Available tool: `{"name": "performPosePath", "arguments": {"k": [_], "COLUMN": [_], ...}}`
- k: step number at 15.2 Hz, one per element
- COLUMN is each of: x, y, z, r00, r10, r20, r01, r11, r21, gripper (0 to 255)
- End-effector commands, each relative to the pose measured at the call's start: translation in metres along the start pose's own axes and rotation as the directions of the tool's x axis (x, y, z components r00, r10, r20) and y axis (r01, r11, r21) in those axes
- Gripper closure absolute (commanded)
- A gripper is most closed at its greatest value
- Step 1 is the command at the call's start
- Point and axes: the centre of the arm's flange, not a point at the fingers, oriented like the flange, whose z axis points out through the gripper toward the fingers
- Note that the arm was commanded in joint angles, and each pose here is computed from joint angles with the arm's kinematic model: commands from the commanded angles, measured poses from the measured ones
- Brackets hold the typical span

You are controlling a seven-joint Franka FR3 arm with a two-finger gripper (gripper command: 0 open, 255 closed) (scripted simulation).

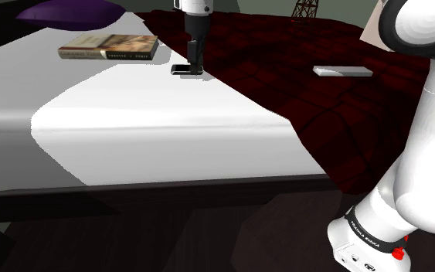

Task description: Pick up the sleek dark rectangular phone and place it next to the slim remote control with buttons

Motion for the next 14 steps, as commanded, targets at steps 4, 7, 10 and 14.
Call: {"name": "performPosePath", "arguments": {"k": [4, 7, 10, 14], "x": [0.0, 0.0, 0.0, 0.0], "y": [0.0, 0.0, 0.0, 0.0], "z": [0.0, 0.0, 0.0, -0.016], "r00": [1.0, 1.0, 1.0, 1.0], "r10": [0.0, 0.0, 0.0, 0.0], "r20": [0.0, 0.0, 0.0, 0.0], "r01": [0.0, 0.0, 0.0, 0.0], "r11": [1.0, 1.0, 1.0, 1.0], "r21": [0.0, 0.0, 0.0, 0.0], "gripper": [255, 255, 255, 255]}}
